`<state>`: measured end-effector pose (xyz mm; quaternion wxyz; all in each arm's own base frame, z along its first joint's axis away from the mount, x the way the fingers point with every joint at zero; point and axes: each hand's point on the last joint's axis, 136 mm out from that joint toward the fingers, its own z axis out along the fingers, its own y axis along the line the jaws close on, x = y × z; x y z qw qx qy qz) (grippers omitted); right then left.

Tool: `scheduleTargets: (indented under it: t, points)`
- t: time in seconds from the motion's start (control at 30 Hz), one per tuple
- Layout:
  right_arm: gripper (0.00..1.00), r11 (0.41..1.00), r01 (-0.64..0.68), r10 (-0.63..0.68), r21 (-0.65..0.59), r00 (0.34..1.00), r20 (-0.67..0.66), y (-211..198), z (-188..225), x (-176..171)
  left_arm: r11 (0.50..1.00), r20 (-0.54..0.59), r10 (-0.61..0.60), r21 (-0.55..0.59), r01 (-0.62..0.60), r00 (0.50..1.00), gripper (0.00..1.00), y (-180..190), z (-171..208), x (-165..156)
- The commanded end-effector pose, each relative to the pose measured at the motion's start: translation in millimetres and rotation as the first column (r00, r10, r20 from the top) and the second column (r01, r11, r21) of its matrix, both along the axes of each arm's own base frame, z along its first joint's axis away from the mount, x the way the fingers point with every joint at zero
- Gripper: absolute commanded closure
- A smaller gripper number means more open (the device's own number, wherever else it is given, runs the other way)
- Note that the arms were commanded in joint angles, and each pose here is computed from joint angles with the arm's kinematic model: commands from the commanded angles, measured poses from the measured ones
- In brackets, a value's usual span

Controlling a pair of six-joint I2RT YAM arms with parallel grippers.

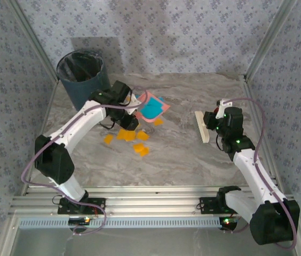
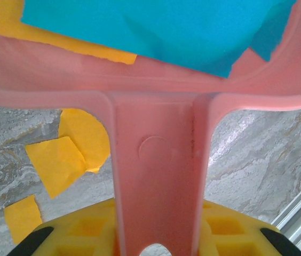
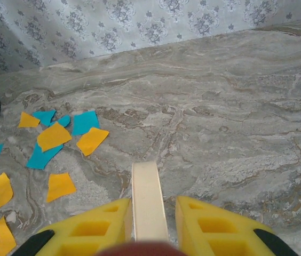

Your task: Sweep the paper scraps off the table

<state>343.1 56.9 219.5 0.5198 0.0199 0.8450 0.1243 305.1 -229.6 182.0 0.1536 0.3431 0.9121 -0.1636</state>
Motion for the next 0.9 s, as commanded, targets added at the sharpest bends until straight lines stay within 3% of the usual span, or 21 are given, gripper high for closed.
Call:
scheduleTargets:
  t: [0.0,0.27,0.87]
  points:
    - [1.0,1.0,-0.012,0.011,0.026,1.0,0.007,2,7,1,0.993,0.014,0.012,-0.115,-0.011,1.0,1.0,-6,35,3]
    - [1.0,0.999,-0.039,0.04,0.032,0.999,-0.021,6,4,0,0.966,0.034,0.117,-0.235,-0.106,0.993,1.0,6,77,25]
    - [1.0,0.994,-0.082,0.087,0.075,0.993,-0.077,16,-4,-10,0.871,0.067,0.369,-0.372,-0.32,0.927,1.0,52,143,71]
